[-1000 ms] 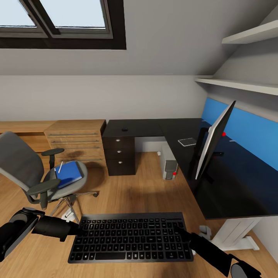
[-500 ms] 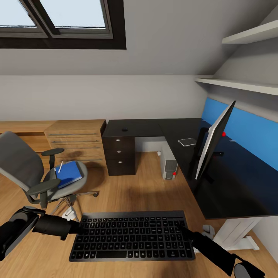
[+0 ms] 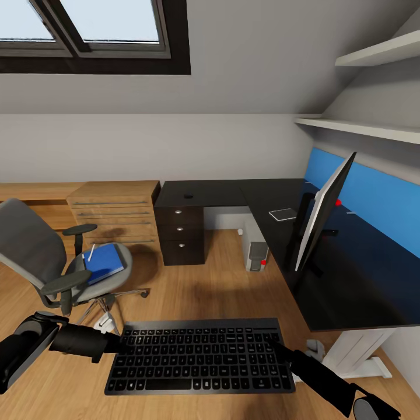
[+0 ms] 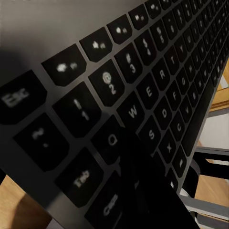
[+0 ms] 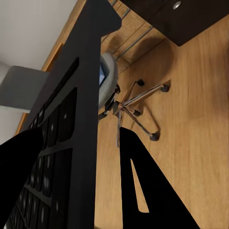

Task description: In the bedroom, organize the workspace by keeping the computer under the desk, ensuring the monitor is on the desk, placing the keyboard on the desk next to the monitor, placing the mouse on the desk next to the keyboard, moving the folder from the swivel chair onto the desk next to the mouse, stacking the notebook on top of the folder with the pen on top of the notebook, and positioning the swivel chair next to the desk.

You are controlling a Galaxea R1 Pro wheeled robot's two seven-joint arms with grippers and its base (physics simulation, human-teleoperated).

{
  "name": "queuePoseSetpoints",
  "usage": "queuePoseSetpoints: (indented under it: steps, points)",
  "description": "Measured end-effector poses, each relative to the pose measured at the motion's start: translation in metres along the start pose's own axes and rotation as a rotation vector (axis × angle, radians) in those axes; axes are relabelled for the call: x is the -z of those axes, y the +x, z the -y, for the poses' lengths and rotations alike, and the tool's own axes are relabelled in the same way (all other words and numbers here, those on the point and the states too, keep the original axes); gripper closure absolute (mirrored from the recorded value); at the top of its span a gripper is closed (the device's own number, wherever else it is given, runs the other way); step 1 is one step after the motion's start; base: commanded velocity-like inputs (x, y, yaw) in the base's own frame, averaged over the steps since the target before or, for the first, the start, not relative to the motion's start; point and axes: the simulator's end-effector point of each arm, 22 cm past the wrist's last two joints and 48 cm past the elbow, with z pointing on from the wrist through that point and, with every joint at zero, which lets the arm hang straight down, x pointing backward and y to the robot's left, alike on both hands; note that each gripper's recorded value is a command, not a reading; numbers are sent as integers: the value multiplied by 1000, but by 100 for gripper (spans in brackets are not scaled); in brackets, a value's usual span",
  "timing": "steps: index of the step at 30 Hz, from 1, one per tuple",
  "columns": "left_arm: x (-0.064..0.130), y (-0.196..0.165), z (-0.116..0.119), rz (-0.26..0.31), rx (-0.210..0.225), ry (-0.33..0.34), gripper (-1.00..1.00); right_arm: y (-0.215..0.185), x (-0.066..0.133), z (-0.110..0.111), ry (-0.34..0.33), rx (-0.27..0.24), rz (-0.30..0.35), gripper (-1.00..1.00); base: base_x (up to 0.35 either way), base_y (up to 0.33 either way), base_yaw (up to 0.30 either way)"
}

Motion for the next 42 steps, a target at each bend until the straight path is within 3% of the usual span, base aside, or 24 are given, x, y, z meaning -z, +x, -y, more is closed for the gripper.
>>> queuePoseSetpoints:
  steps: [18,19,21,42]
  points:
    - [0,0,0,1,0,-1,100,0,0,0,0,-1,1,100,0,0,0]
    - [0,0,0,1,0,0,-100,0,0,0,0,-1,1,100,0,0,0]
    - [0,0,-1,-2,0,-4,-100,11,-6,-9,-23,-6,-27,100,0,0,0]
    - [18,-17,-7,64,2,-28,-100,15,-7,-13,-36,-22,-37,100,0,0,0]
